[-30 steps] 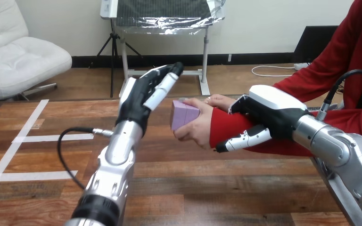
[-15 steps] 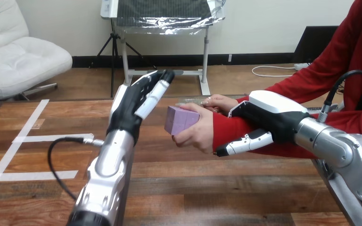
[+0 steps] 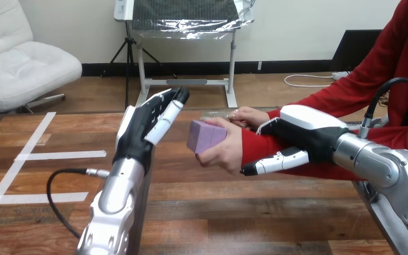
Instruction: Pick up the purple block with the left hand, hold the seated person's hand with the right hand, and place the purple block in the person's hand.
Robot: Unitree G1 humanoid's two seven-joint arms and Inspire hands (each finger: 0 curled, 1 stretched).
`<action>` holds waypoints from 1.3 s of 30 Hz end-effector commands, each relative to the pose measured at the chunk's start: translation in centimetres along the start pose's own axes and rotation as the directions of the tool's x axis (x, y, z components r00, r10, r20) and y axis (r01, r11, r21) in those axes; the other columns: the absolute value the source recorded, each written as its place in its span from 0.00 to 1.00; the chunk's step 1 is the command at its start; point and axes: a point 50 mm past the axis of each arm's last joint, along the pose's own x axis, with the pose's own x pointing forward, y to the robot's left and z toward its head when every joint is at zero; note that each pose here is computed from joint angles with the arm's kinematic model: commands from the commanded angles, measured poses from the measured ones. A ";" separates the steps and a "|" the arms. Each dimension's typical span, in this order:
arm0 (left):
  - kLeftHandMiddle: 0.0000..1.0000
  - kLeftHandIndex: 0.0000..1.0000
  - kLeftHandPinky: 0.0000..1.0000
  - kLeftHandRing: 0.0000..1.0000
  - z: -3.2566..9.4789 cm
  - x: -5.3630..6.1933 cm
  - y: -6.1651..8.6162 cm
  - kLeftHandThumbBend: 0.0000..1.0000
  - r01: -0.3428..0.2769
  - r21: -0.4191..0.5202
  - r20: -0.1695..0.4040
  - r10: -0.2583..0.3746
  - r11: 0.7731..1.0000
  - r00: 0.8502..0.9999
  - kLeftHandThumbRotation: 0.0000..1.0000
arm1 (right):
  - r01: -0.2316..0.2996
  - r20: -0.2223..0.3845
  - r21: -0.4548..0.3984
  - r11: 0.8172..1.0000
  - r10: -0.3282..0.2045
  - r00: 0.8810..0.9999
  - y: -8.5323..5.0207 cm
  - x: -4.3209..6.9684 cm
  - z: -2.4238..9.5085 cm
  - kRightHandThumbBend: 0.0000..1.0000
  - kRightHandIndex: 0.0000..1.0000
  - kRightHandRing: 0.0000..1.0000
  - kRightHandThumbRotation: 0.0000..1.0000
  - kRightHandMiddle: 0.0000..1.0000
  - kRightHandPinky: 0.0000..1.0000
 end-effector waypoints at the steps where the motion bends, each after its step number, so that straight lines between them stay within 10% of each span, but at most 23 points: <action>1: 0.86 0.79 0.90 0.88 2.1 0.0 0.9 0.58 -0.015 0.000 0.089 0.015 1.000 0.996 0.72 | 0.007 0.017 -0.022 1.000 -0.007 1.000 -1.5 -0.2 0.6 1.00 0.71 0.62 0.90 0.66 0.52; 39: 0.86 0.77 0.87 0.86 1.0 -2.9 3.8 0.47 -0.117 -0.039 0.079 0.120 0.992 0.990 0.60 | -0.241 0.003 0.103 0.965 0.242 0.970 -2.4 -1.9 0.4 1.00 0.90 0.91 0.94 0.90 0.80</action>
